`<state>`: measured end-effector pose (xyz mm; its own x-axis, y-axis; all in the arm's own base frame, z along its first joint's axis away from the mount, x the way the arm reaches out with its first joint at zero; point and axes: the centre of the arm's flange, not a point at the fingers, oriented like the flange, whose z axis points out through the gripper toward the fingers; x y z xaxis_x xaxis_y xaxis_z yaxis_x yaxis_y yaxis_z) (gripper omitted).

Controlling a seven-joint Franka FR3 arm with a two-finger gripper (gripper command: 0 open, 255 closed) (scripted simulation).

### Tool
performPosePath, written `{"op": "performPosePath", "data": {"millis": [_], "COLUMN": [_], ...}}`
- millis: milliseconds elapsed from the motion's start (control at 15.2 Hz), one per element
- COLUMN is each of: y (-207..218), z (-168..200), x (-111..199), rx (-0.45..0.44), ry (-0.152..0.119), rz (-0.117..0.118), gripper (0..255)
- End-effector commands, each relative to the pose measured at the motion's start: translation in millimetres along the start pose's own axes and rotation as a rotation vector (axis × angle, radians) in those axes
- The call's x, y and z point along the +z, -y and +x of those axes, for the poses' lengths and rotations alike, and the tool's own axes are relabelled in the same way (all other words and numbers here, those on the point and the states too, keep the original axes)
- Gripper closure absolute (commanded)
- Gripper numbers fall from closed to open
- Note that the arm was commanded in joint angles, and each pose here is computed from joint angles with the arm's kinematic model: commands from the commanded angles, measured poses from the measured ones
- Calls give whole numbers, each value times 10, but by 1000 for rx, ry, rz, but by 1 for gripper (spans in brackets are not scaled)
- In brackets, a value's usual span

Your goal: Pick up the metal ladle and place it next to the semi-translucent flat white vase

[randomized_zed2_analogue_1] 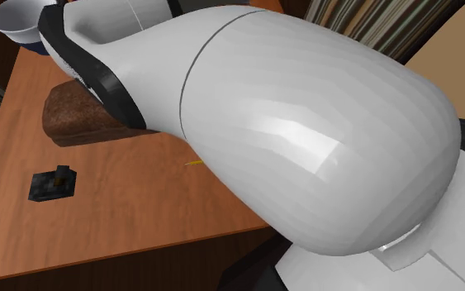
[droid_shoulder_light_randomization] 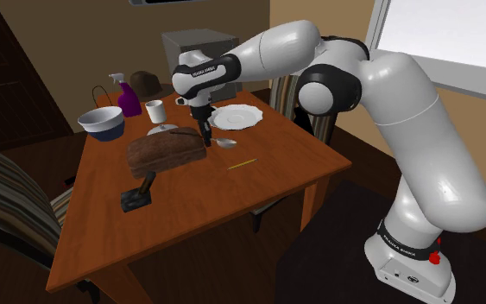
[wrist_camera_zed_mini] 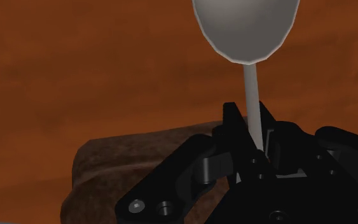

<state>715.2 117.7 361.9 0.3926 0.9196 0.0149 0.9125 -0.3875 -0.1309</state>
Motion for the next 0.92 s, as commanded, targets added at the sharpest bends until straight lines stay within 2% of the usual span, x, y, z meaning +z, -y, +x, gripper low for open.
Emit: {"op": "performPosePath", "data": {"millis": [0,462,528,858], "y": [-7,-7,-11,-7], "z": [-40,-40,-31,-40], "x": [199,199,204,199], "rx": [0,0,0,0], "ry": [10,10,10,10], "rz": [14,14,14,14], "gripper": [255,255,0,0]}}
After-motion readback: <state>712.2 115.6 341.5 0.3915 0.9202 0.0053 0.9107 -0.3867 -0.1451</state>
